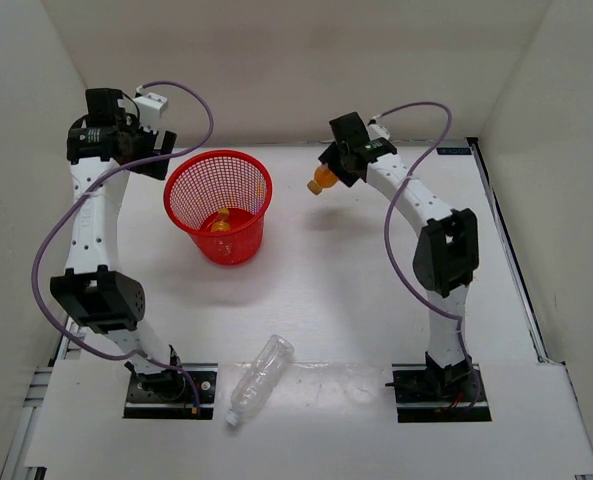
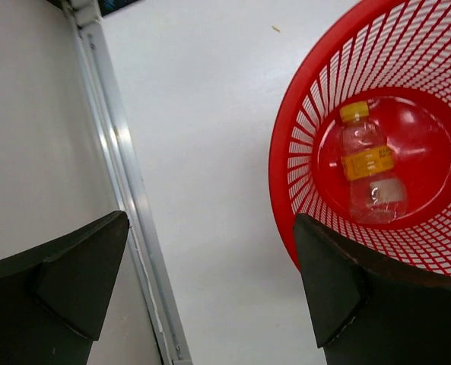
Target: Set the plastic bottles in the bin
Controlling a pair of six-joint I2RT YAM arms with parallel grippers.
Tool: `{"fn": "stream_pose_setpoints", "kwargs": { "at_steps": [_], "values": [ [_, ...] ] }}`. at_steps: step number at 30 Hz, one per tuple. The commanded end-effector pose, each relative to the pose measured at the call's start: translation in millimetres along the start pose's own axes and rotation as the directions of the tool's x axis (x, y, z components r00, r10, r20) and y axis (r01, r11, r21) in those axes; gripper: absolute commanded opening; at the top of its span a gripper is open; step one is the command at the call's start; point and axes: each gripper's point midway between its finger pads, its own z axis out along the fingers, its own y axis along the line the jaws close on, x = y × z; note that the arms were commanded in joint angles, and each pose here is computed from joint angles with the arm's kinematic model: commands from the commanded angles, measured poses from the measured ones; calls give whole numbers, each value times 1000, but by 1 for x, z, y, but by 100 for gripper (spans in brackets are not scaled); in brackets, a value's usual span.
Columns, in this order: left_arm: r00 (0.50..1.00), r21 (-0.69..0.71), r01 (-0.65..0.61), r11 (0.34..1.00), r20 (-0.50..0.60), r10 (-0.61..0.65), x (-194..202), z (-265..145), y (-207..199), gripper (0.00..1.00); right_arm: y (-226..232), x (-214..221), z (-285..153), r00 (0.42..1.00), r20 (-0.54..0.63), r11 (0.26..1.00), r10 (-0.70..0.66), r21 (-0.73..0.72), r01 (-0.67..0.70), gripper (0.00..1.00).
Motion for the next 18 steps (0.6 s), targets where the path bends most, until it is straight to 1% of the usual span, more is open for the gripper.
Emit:
{"fn": "stream_pose_setpoints", "kwargs": {
  "at_steps": [1, 2, 3, 4, 5, 6, 7, 9, 10, 11, 12, 13, 14, 15, 17, 18],
  "values": [
    [986, -112, 26, 993, 166, -7, -32, -52, 17, 100, 46, -59, -71, 959, 263, 982, -105, -124, 141, 0],
    [987, -127, 34, 991, 159, -14, -27, -55, 21, 100, 53, -71, -83, 948, 306, 978, -93, -149, 144, 0],
    [984, -136, 34, 990, 177, -10, -30, -59, 22, 100, 60, -78, -104, 928, 349, 965, -127, -171, 197, 0],
    [980, -146, 63, 987, 194, -33, -32, -64, 26, 100, 69, -79, -116, 915, 379, 953, -142, -196, 229, 0],
    [981, -146, 63, 987, 193, -34, -30, -65, 25, 100, 82, -83, -140, 896, 420, 936, -142, -238, 259, 0],
    [977, -154, 63, 986, 212, -30, -33, -71, 26, 100, 95, -86, -152, 879, 456, 917, -139, -276, 288, 0],
    [976, -151, 77, 986, 214, -43, -33, -71, 25, 100, 103, -88, -164, 848, 496, 892, -189, -275, 359, 0],
    [972, -169, 99, 981, 228, -59, -34, -76, 30, 100, 130, -72, -190, 824, 520, 827, -225, -345, 444, 0],
    [971, -174, 120, 977, 228, -78, -31, -76, 34, 100, 147, -63, -209, 803, 531, 759, -271, -395, 518, 0],
    [970, -183, 131, 974, 226, -88, -31, -77, 36, 100, 160, -39, -217, 795, 521, 704, -311, -436, 561, 0],
    [971, -190, 139, 972, 219, -96, -26, -78, 38, 100, 170, -28, -229, 785, 526, 654, -326, -475, 589, 0],
    [972, -200, 141, 970, 213, -98, -22, -79, 39, 100, 178, -10, -232, 774, 519, 600, -363, -505, 620, 0],
    [977, -221, 158, 962, 178, -120, -6, -75, 46, 100, 186, 13, -240, 749, 522, 529, -408, -534, 660, 0],
    [977, -226, 164, 960, 174, -126, -1, -78, 46, 100, 193, 33, -245, 738, 512, 465, -440, -572, 675, 0],
    [980, -234, 167, 958, 148, -134, 14, -77, 48, 100, 198, 70, -246, 709, 501, 385, -496, -605, 697, 0],
    [981, -238, 176, 955, 128, -148, 26, -77, 47, 100, 201, 79, -249, 699, 504, 354, -508, -617, 703, 0]
  ]
}}
